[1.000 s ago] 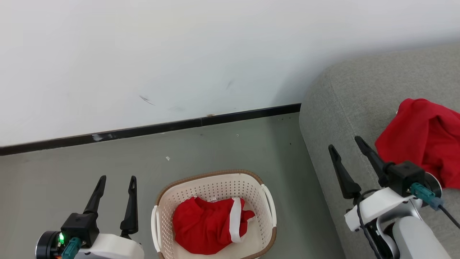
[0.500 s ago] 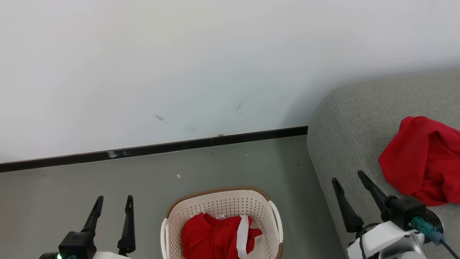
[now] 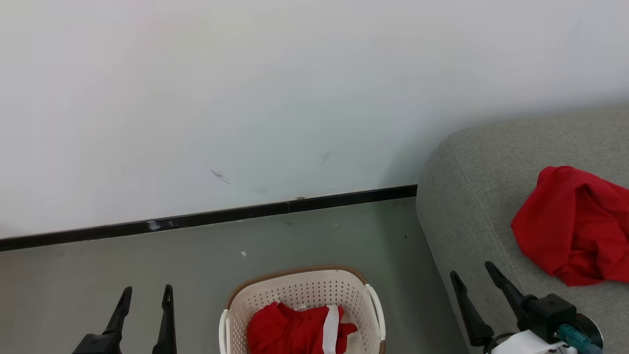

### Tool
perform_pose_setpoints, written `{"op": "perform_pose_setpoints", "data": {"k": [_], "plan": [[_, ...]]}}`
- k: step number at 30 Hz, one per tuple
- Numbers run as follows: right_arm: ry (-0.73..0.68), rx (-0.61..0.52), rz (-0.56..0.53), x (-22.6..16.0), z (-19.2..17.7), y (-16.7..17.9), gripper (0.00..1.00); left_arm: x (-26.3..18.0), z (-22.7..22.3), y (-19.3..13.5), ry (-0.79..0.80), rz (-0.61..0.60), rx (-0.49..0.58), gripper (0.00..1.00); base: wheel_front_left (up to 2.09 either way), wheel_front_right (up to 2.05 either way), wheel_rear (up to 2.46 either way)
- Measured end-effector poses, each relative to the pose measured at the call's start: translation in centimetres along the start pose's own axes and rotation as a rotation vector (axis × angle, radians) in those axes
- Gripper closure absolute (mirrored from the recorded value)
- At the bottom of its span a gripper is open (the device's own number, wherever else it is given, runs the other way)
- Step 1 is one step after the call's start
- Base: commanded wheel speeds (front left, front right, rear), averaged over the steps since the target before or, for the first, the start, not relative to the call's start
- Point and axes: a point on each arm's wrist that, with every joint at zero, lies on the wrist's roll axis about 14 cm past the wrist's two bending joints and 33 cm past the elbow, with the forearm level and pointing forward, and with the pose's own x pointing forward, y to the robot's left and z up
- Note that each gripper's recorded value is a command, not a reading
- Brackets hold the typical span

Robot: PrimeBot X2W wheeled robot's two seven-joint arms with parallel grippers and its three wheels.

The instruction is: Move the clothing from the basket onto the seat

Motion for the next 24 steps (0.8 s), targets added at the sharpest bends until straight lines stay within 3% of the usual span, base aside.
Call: {"op": "perform_pose_setpoints", "data": {"k": [24], "plan": [[-0.005,0.010,-0.009,-0.39,0.18,0.15,0.00,-0.04,-0.03,0.44,-0.001,0.011,-0.001,0.00,0.00,0.00,0.00]]}}
